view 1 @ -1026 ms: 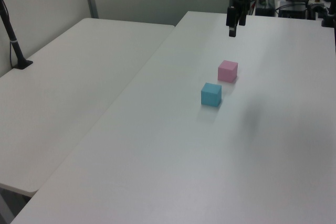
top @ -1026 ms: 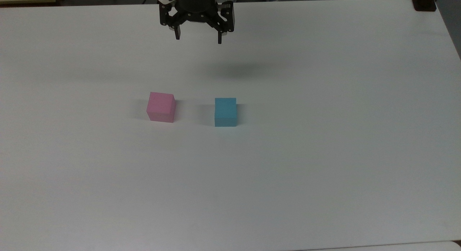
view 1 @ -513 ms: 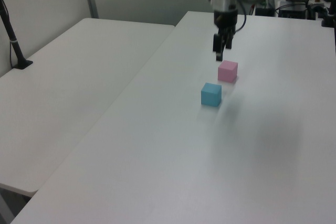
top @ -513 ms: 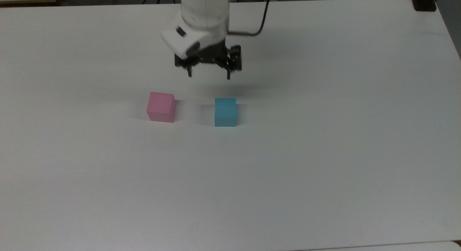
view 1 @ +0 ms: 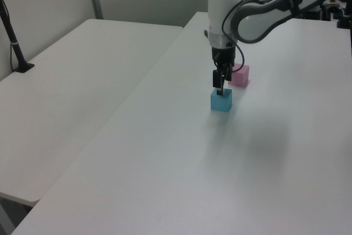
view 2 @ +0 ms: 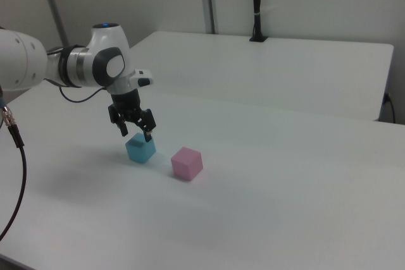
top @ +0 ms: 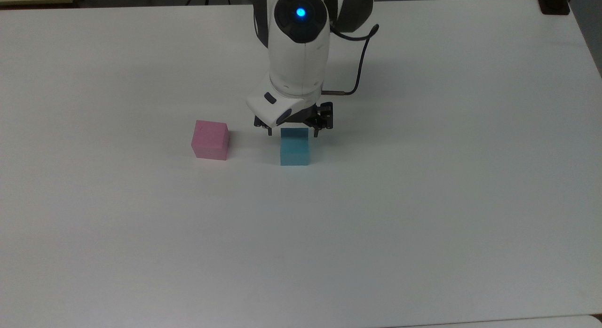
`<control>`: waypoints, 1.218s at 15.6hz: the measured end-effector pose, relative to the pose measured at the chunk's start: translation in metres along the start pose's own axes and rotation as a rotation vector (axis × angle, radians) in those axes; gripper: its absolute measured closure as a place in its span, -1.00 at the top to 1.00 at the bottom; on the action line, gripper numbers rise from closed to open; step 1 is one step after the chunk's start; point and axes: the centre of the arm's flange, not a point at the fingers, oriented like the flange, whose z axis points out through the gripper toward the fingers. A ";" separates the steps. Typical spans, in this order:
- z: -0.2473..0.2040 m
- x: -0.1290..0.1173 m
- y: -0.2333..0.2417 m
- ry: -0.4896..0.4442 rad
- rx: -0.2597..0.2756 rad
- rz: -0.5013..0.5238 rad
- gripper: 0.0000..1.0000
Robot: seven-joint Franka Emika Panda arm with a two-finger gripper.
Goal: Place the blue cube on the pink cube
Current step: 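Lower the open gripper down over the light-blue cube, then close the gripper on the light-blue cube and lift it, then carry the held blue cube over the pink cube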
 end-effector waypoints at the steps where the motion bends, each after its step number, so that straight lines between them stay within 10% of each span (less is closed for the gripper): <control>1: 0.005 0.000 -0.002 -0.002 -0.019 -0.003 1.00; 9: 0.035 0.006 -0.006 -0.004 -0.041 -0.005 0.98; 13: 0.040 0.009 -0.009 0.011 -0.037 -0.006 0.18; 19: -0.008 0.008 0.027 0.027 -0.049 0.011 0.17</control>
